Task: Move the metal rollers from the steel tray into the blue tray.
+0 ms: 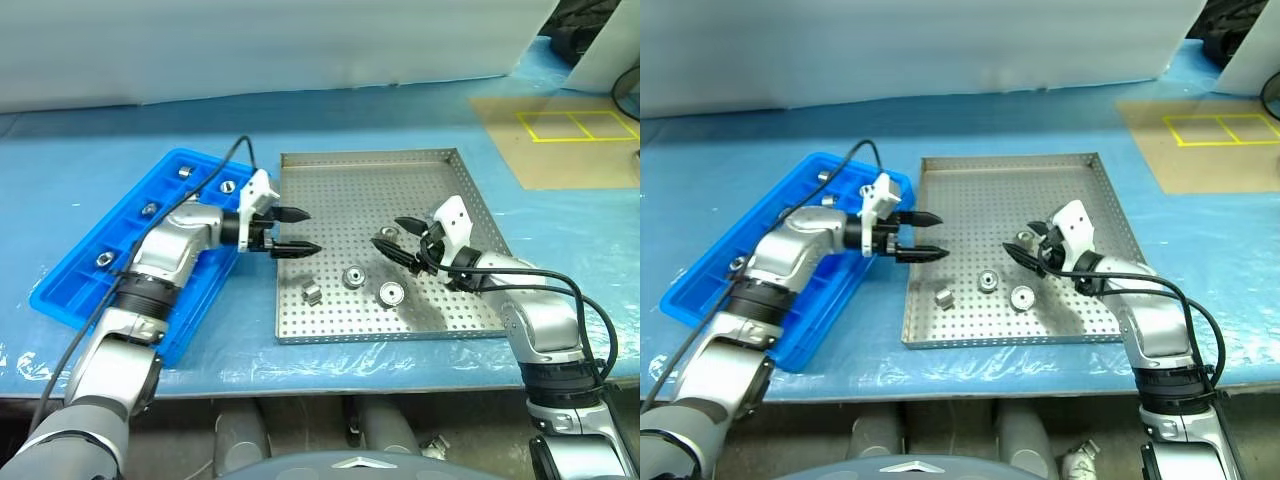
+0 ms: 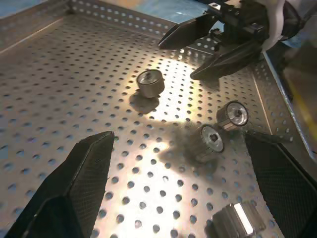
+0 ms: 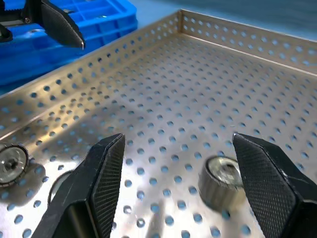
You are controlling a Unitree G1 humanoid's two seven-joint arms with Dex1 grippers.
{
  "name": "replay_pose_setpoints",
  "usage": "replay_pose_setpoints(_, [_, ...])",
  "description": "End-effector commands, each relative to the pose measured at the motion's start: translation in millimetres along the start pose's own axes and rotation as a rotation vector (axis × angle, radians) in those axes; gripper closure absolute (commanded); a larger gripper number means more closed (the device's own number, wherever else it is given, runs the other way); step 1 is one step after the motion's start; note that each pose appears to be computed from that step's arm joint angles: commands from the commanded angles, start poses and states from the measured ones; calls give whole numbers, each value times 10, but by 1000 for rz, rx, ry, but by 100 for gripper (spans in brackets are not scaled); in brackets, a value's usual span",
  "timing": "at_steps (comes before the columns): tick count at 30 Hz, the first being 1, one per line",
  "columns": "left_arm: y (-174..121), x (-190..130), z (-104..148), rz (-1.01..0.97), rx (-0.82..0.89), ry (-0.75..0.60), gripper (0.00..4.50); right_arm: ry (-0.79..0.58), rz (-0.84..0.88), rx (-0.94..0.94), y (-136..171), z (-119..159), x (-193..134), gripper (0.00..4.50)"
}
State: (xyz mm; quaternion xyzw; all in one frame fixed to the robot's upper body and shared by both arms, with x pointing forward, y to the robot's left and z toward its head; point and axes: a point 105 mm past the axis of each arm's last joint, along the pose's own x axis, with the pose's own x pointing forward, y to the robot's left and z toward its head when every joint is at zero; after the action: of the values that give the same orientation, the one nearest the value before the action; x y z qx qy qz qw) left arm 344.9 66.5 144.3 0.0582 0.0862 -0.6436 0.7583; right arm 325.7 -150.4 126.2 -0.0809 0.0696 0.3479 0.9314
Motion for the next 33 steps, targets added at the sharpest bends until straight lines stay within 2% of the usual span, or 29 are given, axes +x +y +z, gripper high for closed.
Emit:
replay_pose_setpoints(1, [14,62,114,-29,63,-6,7,-88,-44,-29,-43,238,49,91])
replay_pose_setpoints(5, [5,94,101,-42,67,-9,7,-105,-43,-14,-18,241,129,91])
replay_pose_setpoints(9, [-3,103,70,-41,66,-10,7,-86,-118,-3,-167,100,279,91])
replay_pose_setpoints(17, [-21,89,114,-38,85,-29,7,-85,-190,-54,-427,29,447,91])
replay_pose_setpoints(23, [-26,65,106,-26,83,-34,7,-64,-136,-74,-306,-65,546,91])
replay_pose_setpoints(29, [-7,24,103,-10,83,-32,7,-76,-104,-71,-239,-42,547,91])
replay_pose_setpoints(33, [-7,12,84,-2,85,-25,7,-32,-95,-81,-223,-172,570,91])
